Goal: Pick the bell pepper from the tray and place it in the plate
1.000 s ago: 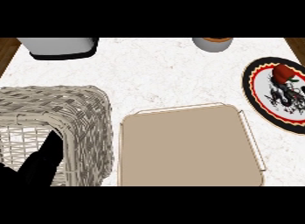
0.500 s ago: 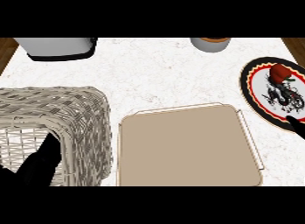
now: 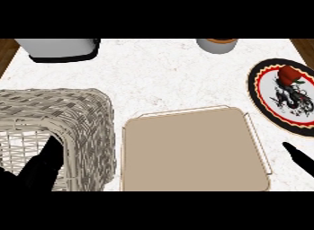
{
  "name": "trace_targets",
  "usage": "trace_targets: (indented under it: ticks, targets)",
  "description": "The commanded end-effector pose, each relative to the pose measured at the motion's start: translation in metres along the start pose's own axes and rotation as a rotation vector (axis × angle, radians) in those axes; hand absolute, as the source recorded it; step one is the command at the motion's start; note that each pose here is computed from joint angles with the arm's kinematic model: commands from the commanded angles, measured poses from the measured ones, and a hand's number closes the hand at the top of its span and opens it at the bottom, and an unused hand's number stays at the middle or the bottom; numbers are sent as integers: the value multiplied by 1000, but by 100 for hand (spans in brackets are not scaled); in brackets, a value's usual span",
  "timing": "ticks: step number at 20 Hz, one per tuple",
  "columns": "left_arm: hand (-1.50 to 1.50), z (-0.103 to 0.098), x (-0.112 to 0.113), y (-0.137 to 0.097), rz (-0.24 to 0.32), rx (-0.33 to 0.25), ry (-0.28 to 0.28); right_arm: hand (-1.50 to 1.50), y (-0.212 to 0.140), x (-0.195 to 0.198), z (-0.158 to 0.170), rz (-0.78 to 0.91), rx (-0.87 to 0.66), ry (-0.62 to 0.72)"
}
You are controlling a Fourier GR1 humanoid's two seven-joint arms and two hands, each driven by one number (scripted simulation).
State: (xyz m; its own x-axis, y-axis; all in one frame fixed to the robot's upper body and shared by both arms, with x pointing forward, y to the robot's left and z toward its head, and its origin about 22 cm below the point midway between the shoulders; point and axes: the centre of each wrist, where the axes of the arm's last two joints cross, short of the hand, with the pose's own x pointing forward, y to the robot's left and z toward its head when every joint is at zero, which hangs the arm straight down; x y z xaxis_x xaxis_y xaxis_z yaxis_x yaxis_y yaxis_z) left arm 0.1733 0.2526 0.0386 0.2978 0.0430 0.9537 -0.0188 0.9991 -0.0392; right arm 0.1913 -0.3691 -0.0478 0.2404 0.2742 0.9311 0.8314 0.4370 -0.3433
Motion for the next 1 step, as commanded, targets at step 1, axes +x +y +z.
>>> trace_targets:
  ticks: [1]
  targets:
    - [0,-28,-31,-9,-48,20,72,-150,0,3,28,2,-6,9]
